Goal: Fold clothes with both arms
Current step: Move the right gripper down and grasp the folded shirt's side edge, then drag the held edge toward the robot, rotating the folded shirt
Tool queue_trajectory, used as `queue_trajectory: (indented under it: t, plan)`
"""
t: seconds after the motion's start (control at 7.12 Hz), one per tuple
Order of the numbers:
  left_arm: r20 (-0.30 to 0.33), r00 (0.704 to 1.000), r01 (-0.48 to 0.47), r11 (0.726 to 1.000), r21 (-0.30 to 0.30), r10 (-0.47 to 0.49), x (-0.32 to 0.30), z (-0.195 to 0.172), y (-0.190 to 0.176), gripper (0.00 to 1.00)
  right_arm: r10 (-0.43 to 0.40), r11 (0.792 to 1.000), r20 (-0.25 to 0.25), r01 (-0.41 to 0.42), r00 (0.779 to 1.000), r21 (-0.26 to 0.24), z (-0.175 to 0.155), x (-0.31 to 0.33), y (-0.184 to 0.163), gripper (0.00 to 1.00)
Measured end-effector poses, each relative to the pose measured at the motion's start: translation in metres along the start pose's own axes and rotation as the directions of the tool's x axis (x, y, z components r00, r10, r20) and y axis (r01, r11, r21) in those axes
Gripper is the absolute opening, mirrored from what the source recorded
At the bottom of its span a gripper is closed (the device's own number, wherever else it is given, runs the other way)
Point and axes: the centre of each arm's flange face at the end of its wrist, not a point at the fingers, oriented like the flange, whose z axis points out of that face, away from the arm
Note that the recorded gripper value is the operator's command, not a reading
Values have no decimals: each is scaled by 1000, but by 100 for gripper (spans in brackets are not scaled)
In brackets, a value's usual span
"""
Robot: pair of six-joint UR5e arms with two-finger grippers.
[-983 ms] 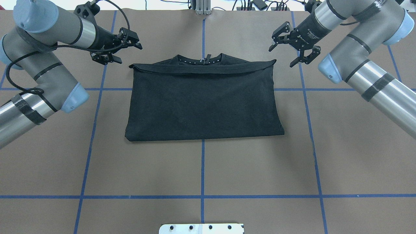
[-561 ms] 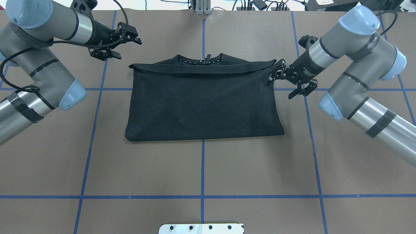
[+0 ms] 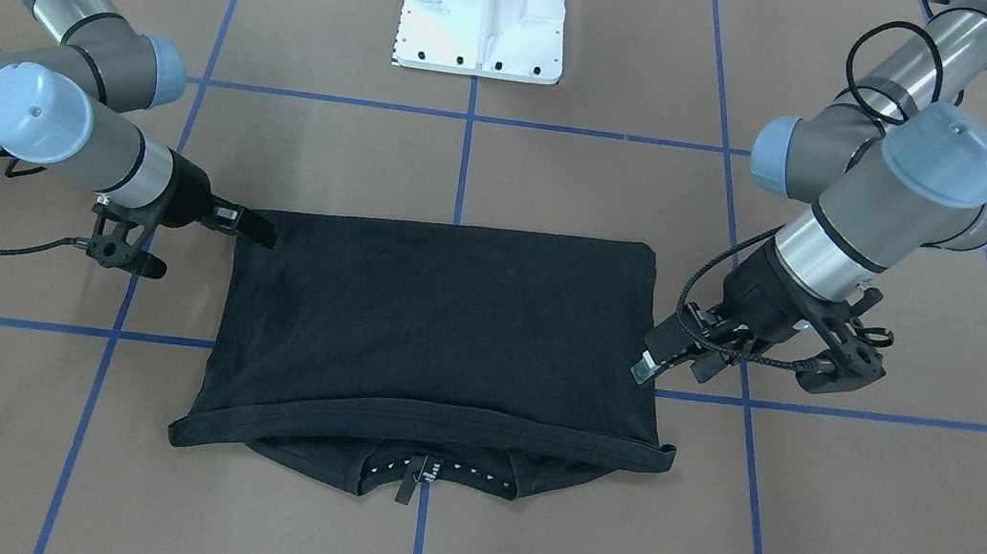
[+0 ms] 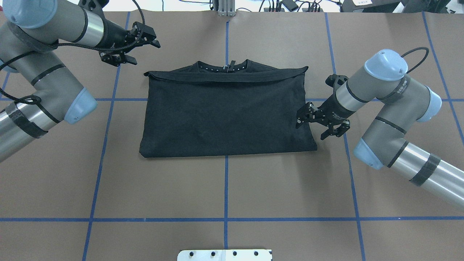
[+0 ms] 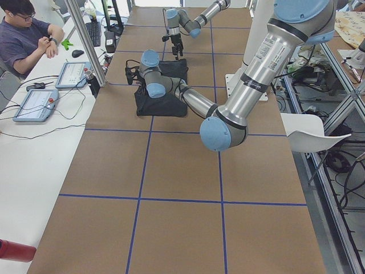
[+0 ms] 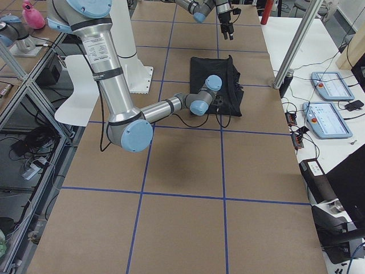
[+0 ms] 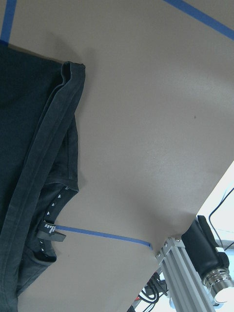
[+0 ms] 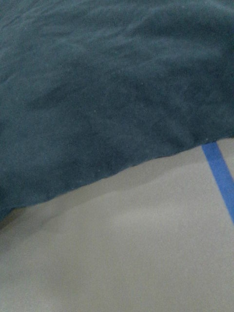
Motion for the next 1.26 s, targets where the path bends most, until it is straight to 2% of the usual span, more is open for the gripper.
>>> queue_trajectory:
  t: [0.28,0.56,0.7,0.84,1.26]
  plan:
    - [-7,1000,-3,1000,0,3,3,-3,2,100,-4,1000,-12,4,1000,-1,9,2,5,94]
    - [-5,1000,-2,1000,0,2,6,-6,3,100,-5,1000,-17,5,1000,-5,14,4,7,67]
    - [-1,1000,1,1000,0,-1,6,-7,4,100,-6,1000,-18,6,1000,-6,15,3,8,38]
    - [2,1000,2,1000,-1,-2,6,-6,5,100,-7,1000,-18,7,1000,-5,15,3,9,0]
    - [6,1000,3,1000,-3,-3,5,-5,6,100,-11,1000,-11,11,1000,-13,12,2,10,0]
